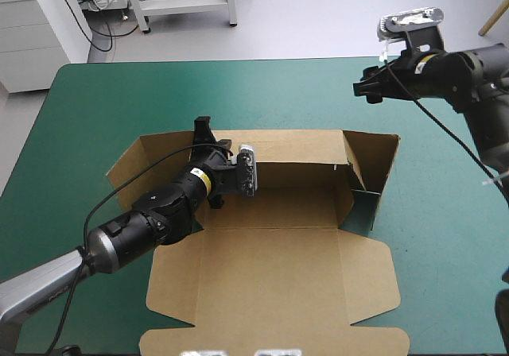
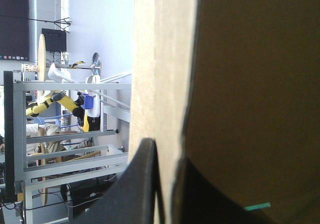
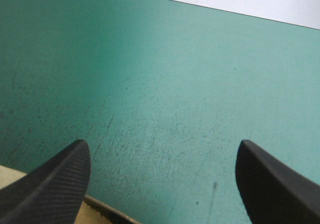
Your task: Fold the box
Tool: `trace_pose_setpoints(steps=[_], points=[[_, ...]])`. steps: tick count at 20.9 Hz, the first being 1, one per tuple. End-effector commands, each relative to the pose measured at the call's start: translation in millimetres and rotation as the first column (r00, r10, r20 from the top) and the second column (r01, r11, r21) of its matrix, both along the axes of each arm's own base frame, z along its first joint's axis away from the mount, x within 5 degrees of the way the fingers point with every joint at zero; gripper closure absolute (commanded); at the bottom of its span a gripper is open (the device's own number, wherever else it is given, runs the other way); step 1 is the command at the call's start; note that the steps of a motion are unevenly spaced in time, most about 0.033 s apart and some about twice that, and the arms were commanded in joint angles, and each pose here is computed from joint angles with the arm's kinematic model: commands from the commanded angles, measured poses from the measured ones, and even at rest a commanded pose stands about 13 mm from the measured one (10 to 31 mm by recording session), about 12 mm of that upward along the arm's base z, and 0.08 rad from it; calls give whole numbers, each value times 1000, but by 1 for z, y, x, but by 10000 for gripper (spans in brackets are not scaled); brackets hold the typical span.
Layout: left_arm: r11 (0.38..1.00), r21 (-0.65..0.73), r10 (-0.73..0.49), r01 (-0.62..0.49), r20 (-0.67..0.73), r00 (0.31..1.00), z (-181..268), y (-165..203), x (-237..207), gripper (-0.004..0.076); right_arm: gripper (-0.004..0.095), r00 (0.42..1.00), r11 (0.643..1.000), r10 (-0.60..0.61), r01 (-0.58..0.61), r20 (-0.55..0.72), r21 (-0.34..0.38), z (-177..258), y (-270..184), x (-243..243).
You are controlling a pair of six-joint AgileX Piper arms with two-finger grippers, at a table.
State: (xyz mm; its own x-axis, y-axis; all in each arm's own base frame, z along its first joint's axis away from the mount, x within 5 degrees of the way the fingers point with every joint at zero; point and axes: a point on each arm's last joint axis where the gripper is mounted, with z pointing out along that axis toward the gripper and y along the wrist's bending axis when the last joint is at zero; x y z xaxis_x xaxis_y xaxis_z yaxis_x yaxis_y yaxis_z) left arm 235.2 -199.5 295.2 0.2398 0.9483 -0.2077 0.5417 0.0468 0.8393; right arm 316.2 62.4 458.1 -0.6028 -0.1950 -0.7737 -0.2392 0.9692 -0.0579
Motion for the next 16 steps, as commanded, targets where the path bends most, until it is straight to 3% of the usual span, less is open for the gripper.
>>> trace_pose_setpoints(steps=[1,10,16], points=[[996,-33,78,-82,-98,992,-12,2,-3,731,170,998,1000,-12,11,66,18,14,0,11],[995,-13,101,-103,-100,990,-12,5,-3,731,171,974,996,-85,83,-210,-21,-42,-14,49],[995,-16,98,-100,-100,990,-12,4,-3,731,172,968,997,-59,69,-243,32,-49,-11,49]])
